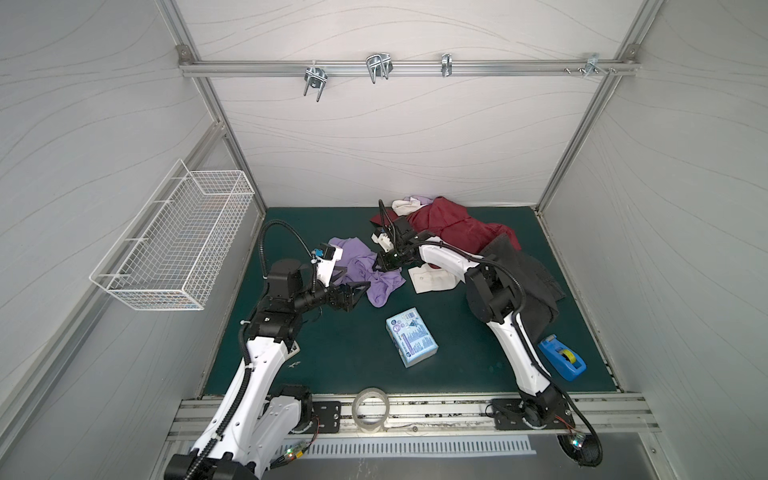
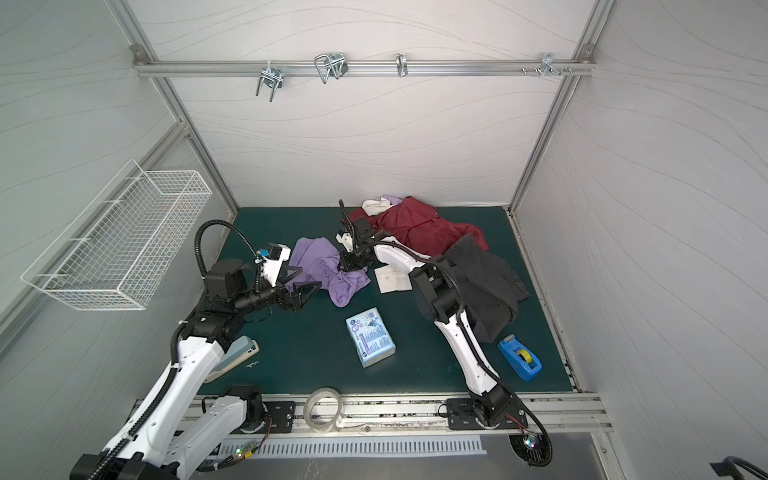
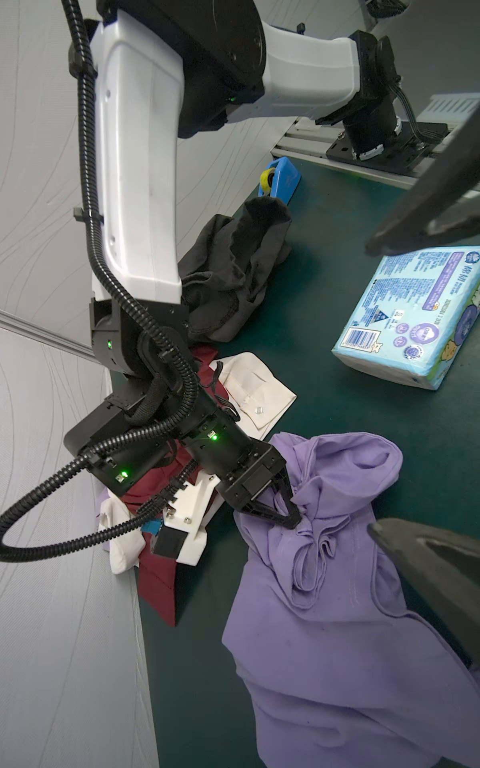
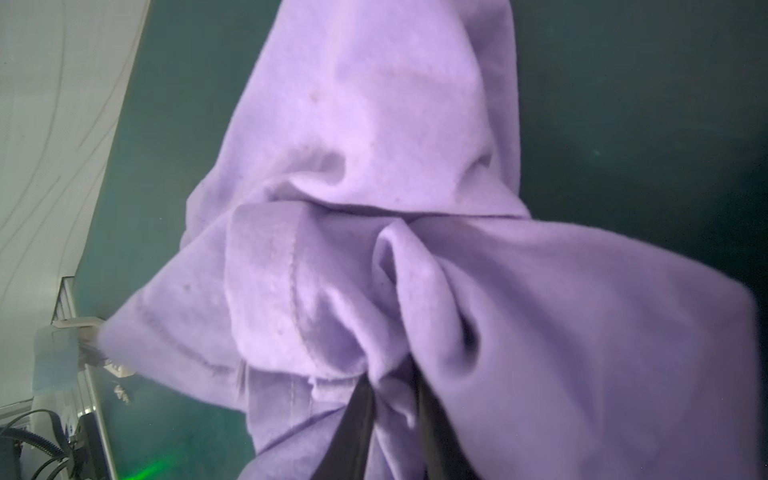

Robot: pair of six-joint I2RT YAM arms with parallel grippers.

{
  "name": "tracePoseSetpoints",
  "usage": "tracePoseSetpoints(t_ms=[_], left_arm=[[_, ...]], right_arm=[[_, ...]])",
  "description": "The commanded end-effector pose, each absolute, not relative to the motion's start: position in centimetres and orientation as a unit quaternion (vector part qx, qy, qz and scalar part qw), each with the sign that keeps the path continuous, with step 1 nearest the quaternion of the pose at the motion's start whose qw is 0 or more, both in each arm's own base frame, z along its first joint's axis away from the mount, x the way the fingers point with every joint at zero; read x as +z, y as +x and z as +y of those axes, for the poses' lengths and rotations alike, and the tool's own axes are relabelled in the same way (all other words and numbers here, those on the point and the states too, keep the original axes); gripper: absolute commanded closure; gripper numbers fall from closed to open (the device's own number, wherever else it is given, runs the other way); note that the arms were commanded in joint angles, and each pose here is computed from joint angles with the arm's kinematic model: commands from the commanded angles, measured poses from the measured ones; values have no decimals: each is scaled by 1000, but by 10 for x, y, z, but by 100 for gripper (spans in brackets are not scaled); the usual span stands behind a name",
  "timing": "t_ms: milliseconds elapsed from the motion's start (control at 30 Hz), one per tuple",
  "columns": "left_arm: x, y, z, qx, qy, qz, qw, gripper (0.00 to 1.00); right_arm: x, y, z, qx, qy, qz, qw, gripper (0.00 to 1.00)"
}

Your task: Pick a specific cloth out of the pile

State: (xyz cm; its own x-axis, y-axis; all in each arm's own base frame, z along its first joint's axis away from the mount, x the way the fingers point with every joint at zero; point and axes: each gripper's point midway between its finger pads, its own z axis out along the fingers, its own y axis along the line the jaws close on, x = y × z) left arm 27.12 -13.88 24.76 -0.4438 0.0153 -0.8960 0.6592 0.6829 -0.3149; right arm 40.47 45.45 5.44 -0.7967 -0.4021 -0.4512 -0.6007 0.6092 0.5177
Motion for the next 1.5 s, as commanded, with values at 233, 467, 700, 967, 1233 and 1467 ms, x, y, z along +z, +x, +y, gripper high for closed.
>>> tracePoseSetpoints(t_ms=[233,467,700,967,1233,1467], left_arm=[[257,276,-139,-320,233,767,505,1],[256,276,-138,-316,233,768,505,1],[254,276,-137,-313,233,770,505,1],[256,274,-138,-312,238,766,509,1],[260,271,-138,-312,241,761,515,1],[263,269,-139,-317,244,757,517,1]], right_arm=[[17,380,513,429,-229,872,54,79],[25,386,558,504,-203,837,74,75],[33,397,586,559,-185,802,99,70],[59,393,595,585,-222,772,116,52],[104,380,569,551,-290,768,151,1],[117,380,529,466,-306,815,158,1]])
